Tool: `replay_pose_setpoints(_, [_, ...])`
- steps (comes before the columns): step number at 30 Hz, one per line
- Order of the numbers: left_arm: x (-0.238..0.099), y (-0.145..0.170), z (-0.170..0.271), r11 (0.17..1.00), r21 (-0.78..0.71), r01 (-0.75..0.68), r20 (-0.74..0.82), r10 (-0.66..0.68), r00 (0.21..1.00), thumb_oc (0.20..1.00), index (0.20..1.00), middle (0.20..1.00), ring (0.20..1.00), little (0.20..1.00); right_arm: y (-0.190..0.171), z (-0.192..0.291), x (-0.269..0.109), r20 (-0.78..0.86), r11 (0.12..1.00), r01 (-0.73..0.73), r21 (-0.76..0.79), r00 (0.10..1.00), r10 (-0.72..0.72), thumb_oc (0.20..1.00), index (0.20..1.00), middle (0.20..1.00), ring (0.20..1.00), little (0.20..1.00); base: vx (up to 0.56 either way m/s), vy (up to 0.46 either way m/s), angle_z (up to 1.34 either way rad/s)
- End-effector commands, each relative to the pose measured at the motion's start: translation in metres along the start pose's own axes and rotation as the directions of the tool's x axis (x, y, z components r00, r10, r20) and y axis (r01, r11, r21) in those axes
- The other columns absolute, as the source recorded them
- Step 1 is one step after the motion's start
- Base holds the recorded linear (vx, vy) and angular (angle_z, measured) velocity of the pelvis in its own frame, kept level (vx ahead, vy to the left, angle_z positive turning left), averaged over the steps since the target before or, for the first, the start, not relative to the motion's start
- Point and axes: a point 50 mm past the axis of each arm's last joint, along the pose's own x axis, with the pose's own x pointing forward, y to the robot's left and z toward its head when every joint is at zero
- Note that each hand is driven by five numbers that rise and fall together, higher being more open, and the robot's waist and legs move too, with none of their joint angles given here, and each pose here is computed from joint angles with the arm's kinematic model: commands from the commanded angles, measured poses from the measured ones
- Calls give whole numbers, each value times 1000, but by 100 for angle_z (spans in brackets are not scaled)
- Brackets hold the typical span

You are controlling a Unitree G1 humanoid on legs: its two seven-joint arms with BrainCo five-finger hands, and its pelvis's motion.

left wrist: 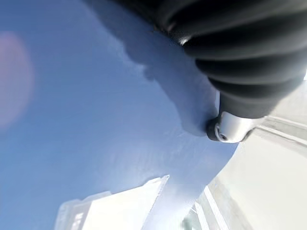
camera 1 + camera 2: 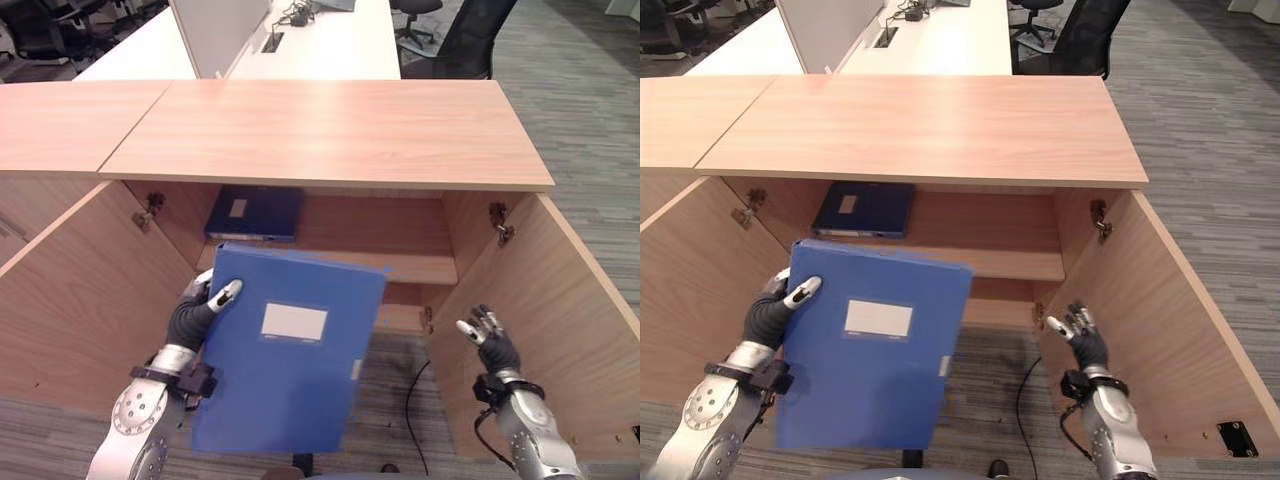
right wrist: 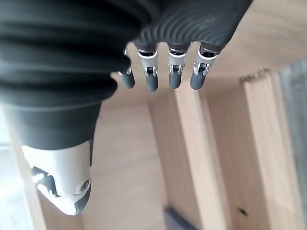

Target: Put the empty folder in the office cabinet

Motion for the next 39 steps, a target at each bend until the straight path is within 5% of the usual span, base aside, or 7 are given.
replay_pose_setpoints(1, [4,13,24,984,167,-62,121,42,992,200,200,200,200,200,7,33,10,140,992,-63,-107,987,78,1000,1000,1000,1000,1000,0,0,0])
replay_pose_setpoints(7, [13,31,16,925,327,-194,123,162,979,200,200,200,200,200,15,43,8,145,969,-205,-140,964,225,1000,1000,1000,1000,1000,0,0,0])
replay_pose_setpoints(13, [29,27,19,914,336,-228,172,179,969,200,200,200,200,200,41,40,6,97,908,-393,-146,908,408,1000,1000,1000,1000,1000,0,0,0])
replay_pose_setpoints(21, [50,-4,34,958,258,-123,258,55,965,200,200,200,200,200,90,9,12,-34,826,-554,-101,832,554,1000,1000,1000,1000,1000,0,0,0])
replay_pose_setpoints(39, [64,-52,54,989,49,139,341,-148,929,200,200,200,200,200,154,1,23,-29,793,-608,47,792,609,1000,1000,1000,1000,1000,0,0,0])
